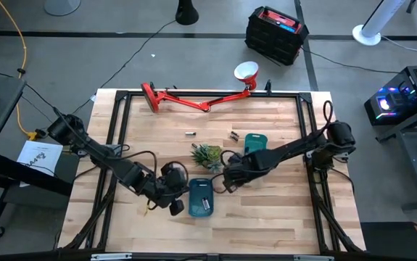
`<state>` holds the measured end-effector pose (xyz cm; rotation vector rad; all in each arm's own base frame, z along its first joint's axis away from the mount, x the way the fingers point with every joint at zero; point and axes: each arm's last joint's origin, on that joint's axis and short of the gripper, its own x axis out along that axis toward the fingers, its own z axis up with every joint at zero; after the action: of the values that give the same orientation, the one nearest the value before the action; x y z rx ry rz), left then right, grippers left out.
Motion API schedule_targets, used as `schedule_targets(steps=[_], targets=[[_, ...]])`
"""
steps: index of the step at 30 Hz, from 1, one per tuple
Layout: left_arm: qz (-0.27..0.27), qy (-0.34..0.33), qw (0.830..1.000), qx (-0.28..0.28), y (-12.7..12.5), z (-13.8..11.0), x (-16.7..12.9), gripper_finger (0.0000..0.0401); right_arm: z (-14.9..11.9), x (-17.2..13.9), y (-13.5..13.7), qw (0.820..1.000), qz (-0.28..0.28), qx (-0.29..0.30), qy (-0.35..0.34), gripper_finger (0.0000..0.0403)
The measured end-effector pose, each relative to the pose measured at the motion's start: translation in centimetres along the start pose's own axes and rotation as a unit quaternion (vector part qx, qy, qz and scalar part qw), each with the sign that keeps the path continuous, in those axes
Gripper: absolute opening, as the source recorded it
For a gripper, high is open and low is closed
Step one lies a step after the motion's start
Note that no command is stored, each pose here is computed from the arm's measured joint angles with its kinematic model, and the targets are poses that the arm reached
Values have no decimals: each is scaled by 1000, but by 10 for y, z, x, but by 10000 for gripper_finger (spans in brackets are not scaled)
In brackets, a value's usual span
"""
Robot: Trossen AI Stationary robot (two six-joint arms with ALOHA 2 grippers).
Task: Sort batteries
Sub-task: Put the silver battery into the blue bin
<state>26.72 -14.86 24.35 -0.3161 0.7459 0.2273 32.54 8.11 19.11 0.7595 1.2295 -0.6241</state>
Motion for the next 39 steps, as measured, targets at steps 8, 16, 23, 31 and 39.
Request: schedule_targets(steps=[8, 16, 23, 31, 39], targets=[[-16, 17, 999, 41, 1, 0, 1, 0, -3, 0, 14, 942, 33, -330, -47, 95], [-24, 26, 999, 42, -4, -6, -3, 0, -11, 26, 8, 849, -39, -527, 2, 107], [-15, 26, 1000, 9, -4, -7, -3, 0, -10, 46, 10, 797, -49, -602, 13, 164], [-9, 18, 1000, -5, -3, -6, -3, 0, -11, 56, 11, 759, -50, -649, 30, 170], [-18, -33, 999, -7, 2, 7, -29, 0, -21, 58, 11, 790, -55, -608, 50, 18]])
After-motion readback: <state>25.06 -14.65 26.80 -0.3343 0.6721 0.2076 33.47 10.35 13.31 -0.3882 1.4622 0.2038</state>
